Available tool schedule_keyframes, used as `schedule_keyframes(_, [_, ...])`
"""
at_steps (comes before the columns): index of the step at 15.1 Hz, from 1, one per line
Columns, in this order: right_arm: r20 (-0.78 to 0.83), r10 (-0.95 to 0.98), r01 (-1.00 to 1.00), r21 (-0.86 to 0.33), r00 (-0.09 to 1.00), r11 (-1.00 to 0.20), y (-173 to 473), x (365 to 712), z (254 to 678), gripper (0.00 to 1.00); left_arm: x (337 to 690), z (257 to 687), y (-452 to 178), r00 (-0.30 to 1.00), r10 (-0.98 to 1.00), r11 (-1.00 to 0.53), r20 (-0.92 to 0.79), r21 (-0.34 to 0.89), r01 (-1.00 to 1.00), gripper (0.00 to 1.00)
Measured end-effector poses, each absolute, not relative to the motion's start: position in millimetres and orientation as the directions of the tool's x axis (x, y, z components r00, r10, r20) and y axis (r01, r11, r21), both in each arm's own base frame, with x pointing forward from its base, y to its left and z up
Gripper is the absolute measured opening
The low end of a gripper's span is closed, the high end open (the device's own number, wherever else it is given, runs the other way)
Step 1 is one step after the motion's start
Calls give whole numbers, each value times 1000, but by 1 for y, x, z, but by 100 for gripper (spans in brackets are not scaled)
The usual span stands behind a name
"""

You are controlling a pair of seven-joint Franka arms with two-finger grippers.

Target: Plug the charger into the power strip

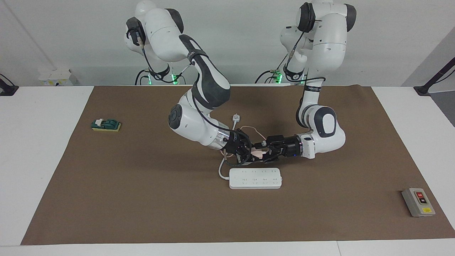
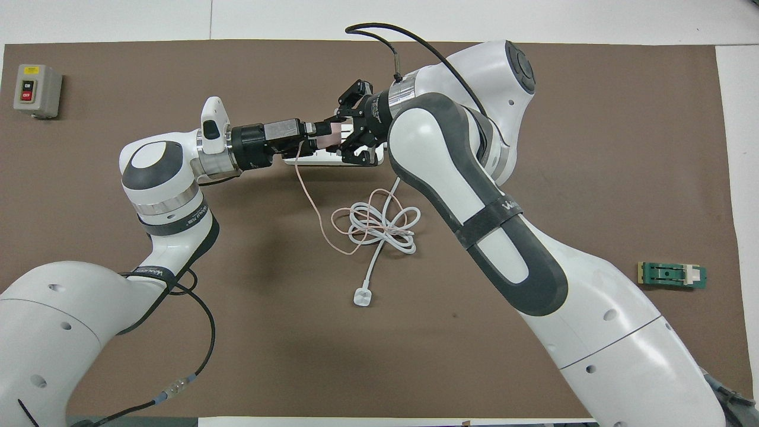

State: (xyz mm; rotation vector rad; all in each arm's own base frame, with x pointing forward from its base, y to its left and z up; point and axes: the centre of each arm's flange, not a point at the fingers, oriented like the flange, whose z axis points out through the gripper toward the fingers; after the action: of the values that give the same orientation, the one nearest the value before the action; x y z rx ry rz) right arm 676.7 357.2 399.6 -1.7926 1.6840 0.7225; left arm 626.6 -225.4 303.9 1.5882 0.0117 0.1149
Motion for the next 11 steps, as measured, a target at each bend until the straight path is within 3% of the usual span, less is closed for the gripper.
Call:
schedule_keyframes(6, [-721, -690, -998, -42, 61, -45, 357, 677, 400, 48, 630, 304, -218, 993, 91, -22, 70, 997, -68, 97])
schedule_keyframes(11, [-722, -690, -998, -43, 62, -45, 358, 677, 400, 48, 631, 305, -216, 993, 94, -24, 74, 997, -72, 35])
